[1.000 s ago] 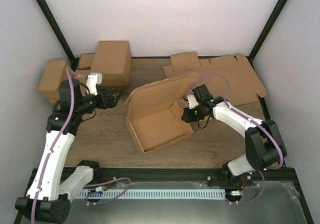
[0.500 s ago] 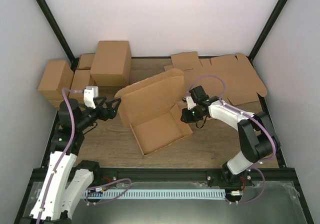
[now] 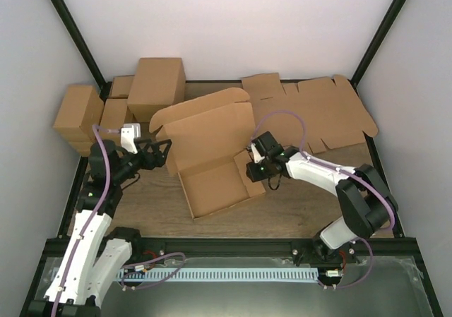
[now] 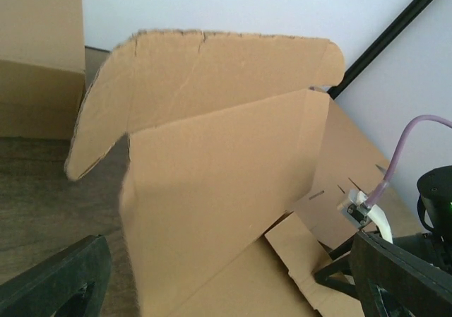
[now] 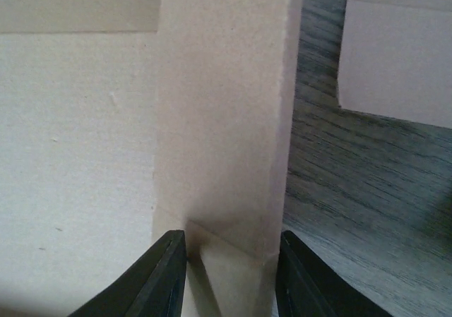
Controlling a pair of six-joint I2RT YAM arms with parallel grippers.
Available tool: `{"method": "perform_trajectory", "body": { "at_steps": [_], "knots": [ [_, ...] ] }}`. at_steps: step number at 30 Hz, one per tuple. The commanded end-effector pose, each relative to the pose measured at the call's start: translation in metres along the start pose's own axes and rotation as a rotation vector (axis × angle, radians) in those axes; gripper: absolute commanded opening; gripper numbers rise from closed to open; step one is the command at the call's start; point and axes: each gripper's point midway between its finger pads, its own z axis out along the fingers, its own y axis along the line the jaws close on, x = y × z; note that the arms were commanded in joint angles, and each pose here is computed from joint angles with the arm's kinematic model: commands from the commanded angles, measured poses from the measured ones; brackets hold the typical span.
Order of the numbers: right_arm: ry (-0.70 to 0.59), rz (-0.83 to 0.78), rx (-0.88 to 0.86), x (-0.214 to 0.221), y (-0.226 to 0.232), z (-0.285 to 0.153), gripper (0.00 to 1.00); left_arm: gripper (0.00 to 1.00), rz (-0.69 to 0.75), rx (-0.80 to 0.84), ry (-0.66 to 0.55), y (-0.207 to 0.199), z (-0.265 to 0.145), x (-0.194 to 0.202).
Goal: Fold the paper box
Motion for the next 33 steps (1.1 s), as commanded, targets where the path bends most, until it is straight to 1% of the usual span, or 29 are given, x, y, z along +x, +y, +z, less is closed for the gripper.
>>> {"method": "perform_trajectory", "body": {
  "at_steps": [1, 5, 8, 9, 11, 12, 14, 19, 20, 21, 23, 24, 26, 30, 33],
  "knots": [
    [0.009, 0.000, 0.088, 0.004, -0.008, 0.014, 0.37, 0.95, -0.028, -0.011, 0.023, 0.008, 0.007, 0.012],
    [0.047, -0.006, 0.123, 0.014, -0.008, 0.026, 0.37, 0.95, -0.056, -0.035, 0.040, 0.015, 0.009, 0.020],
    [0.073, -0.018, 0.187, 0.021, -0.011, 0.033, 0.36, 0.95, -0.084, -0.041, 0.043, 0.017, 0.009, 0.022],
    [0.076, -0.017, 0.219, 0.022, -0.015, 0.034, 0.31, 0.95, -0.089, -0.038, 0.047, 0.017, 0.010, 0.024],
    [0.067, -0.015, 0.271, 0.022, -0.019, 0.032, 0.14, 0.95, -0.097, -0.040, 0.055, 0.018, 0.011, 0.026],
    [0.058, -0.011, 0.296, 0.021, -0.021, 0.030, 0.10, 0.95, -0.098, -0.041, 0.056, 0.019, 0.011, 0.027],
    [0.043, -0.008, 0.324, 0.019, -0.024, 0.028, 0.07, 0.95, -0.099, -0.046, 0.054, 0.019, 0.011, 0.027],
    [0.037, -0.001, 0.351, 0.019, -0.027, 0.027, 0.04, 0.95, -0.113, -0.067, 0.050, 0.024, 0.010, 0.029],
    [0.035, -0.001, 0.352, 0.019, -0.027, 0.027, 0.05, 0.95, -0.120, -0.073, 0.052, 0.025, 0.011, 0.030],
    [0.033, -0.003, 0.352, 0.019, -0.026, 0.026, 0.09, 0.95, -0.125, -0.077, 0.054, 0.026, 0.011, 0.031],
    [0.019, -0.002, 0.343, 0.016, -0.024, 0.025, 0.34, 0.95, -0.135, -0.085, 0.056, 0.029, 0.012, 0.034],
    [0.009, -0.002, 0.336, 0.014, -0.022, 0.023, 0.39, 0.95, -0.138, -0.086, 0.056, 0.029, 0.012, 0.035],
    [-0.013, 0.003, 0.314, 0.009, -0.018, 0.019, 0.41, 0.95, -0.139, -0.088, 0.053, 0.030, 0.012, 0.035],
    [-0.061, 0.001, 0.260, -0.005, -0.005, 0.011, 0.41, 0.95, -0.134, -0.092, 0.045, 0.030, 0.011, 0.032],
    [-0.089, -0.005, 0.221, -0.014, 0.003, 0.008, 0.46, 0.95, -0.129, -0.093, 0.046, 0.030, 0.011, 0.031]
  ]
}}
